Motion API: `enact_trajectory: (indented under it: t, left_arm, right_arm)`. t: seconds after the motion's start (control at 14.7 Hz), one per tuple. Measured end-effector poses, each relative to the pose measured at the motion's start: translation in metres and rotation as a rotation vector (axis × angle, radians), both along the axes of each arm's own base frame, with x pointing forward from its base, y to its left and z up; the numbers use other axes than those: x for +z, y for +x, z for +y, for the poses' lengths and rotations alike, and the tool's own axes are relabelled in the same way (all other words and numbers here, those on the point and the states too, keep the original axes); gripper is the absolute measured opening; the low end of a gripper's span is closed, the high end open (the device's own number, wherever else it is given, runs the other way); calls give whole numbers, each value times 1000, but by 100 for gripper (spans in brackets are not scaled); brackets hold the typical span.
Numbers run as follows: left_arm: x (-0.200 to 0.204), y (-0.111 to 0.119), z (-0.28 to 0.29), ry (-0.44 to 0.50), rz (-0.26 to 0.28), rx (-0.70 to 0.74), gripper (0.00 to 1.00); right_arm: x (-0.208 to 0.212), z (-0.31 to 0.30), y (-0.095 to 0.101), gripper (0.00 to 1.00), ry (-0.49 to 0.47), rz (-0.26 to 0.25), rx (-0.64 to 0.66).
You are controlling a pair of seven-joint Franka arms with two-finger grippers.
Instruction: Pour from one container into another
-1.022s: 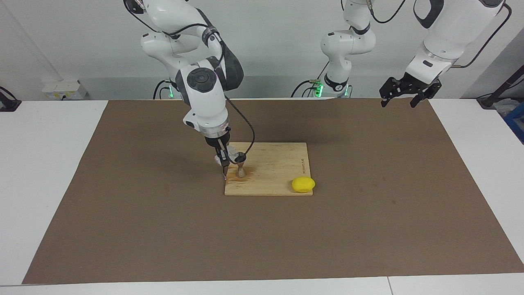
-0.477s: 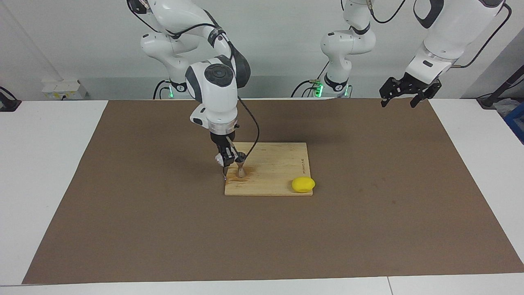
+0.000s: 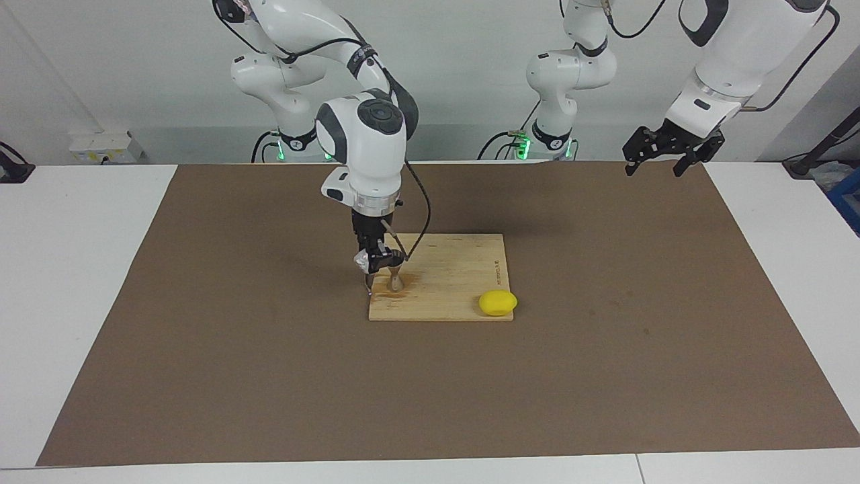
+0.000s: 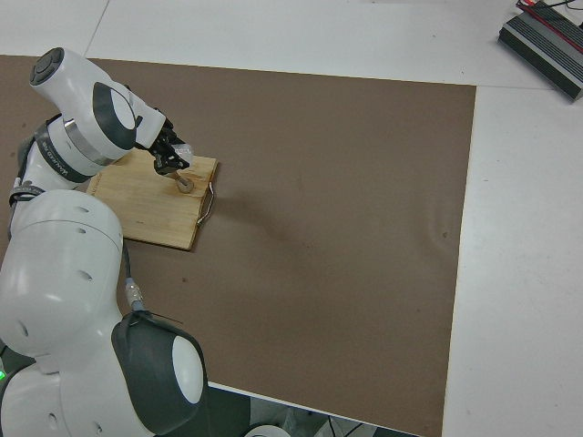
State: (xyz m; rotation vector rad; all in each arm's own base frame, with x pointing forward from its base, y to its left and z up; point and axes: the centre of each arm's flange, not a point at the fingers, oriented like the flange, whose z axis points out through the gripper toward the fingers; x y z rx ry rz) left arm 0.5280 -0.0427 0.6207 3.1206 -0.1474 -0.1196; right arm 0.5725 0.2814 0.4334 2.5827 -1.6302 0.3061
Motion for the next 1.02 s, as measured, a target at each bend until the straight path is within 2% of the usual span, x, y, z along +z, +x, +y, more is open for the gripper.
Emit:
enact_trajectory:
  t: [0.48,1.02]
  left_arm:
    - [0,0,0,0,0,0,100]
    - [0,0,0,0,0,0,100]
  right_arm:
    - [0,9,-4,50,-68,-35,57]
    - [1,13,-6,50,-72,-37,65]
